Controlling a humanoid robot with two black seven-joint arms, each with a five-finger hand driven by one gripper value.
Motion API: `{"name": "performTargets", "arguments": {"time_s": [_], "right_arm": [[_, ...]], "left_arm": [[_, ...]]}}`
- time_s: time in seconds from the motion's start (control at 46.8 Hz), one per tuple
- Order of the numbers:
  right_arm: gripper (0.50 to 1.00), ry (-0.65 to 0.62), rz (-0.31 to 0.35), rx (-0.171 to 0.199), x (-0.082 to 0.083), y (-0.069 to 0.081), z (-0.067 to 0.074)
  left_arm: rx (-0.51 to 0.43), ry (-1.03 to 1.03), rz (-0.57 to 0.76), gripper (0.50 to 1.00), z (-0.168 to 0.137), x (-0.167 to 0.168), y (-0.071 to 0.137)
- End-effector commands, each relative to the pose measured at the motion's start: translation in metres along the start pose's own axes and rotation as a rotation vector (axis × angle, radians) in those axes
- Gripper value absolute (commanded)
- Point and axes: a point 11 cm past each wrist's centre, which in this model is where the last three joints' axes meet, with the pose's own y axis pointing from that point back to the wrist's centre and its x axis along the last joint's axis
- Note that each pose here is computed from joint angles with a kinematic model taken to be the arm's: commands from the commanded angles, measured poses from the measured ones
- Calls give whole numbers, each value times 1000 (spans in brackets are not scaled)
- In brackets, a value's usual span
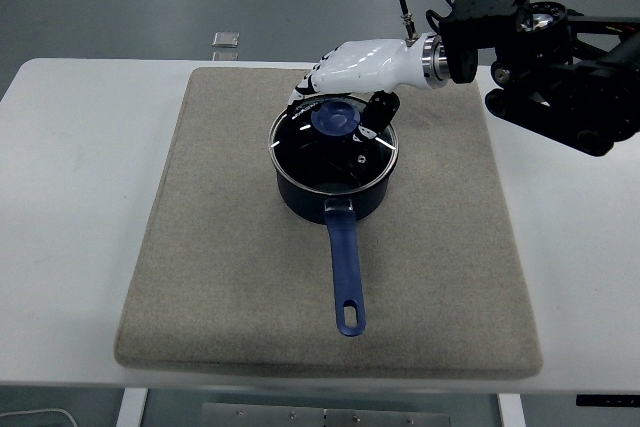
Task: Lift the pot lid and place it to the right of the pot.
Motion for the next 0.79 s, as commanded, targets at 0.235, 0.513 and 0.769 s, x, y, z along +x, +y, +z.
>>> {"name": "performTargets", "arguments": {"time_s": [0.235, 0.513, 0.769], "right_arm": [[856, 0, 2, -9, -2, 1, 3], [856, 0, 11, -16, -2, 0, 5], [856, -1, 10, -16, -3, 0, 5]], "left_arm": [[0, 0, 1, 1000, 0, 0, 0], [0, 0, 1, 1000, 0, 0, 0], [0, 0, 1, 1000, 0, 0, 0]]}}
